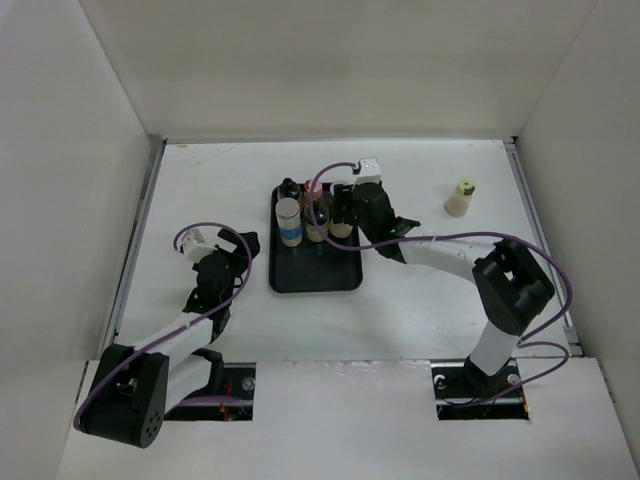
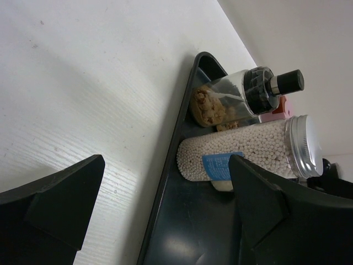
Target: Organize the condiment bottles
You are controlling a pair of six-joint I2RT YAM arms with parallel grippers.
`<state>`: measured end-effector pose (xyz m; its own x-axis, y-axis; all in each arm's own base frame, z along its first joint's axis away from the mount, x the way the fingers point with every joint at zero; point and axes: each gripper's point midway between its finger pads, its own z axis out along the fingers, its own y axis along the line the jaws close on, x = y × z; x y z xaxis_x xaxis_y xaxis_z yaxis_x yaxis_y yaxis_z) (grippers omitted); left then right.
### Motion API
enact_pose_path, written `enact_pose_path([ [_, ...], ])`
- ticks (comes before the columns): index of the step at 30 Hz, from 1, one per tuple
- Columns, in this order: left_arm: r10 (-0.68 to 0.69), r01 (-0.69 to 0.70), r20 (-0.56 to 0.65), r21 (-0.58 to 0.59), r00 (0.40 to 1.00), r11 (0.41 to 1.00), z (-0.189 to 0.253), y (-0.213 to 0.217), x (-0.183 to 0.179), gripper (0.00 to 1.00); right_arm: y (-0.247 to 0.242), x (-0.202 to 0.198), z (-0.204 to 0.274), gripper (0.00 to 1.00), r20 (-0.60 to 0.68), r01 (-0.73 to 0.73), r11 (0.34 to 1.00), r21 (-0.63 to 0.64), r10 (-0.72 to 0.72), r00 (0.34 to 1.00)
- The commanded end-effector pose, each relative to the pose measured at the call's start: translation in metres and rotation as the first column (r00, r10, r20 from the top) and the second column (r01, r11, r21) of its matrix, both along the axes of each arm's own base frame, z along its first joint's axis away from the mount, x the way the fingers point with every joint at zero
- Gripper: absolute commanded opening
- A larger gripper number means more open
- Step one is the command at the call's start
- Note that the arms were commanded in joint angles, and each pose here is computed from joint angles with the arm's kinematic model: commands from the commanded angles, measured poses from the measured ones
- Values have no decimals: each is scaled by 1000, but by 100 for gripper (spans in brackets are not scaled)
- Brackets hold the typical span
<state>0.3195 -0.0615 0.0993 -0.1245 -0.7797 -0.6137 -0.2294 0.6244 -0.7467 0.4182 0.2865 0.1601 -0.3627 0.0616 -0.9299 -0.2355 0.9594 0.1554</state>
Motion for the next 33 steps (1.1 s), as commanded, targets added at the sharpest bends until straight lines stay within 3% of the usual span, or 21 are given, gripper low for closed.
enact_pose_path([
  [1,-4,5,61,-19,998,1000,18,-3,6,100,19,16,36,51,97,0,996,94,-9,995],
  [6,4,-3,66,-14,998,1000,19,0,5,100,20,23,20,54,95,22,997,76,-29,995],
  [11,1,0,65,-13,998,1000,19,-1,5,100,22,21,19,80,107,24,997,67,-32,994],
  [17,0,2,63,-19,998,1000,19,-2,5,100,15,8,56,94,145,9,993,115,-25,989],
  [19,3,-2,67,-17,998,1000,20,0,5,100,7,5,67,94,156,15,990,138,-36,987],
  [21,7,-6,66,-19,998,1000,19,1,5,100,-17,10,72,87,161,65,987,150,-89,983],
  [23,4,-3,65,-20,998,1000,19,0,5,100,-51,19,73,69,159,138,977,160,-164,974],
  [25,1,0,68,-21,998,1000,20,-1,5,100,-103,31,72,44,155,268,948,172,-294,943],
  [27,9,-7,72,-21,997,1000,21,1,4,100,-164,42,66,35,141,424,892,157,-445,884],
  [30,10,-9,63,-19,998,1000,18,2,4,100,-236,47,49,40,110,614,787,58,-616,780],
  [32,6,-4,61,-19,998,1000,18,1,4,100,-276,46,38,64,107,706,708,3,-703,703],
  [33,3,-1,64,-20,998,1000,18,0,4,100,-290,46,35,70,107,732,681,-7,-728,677],
])
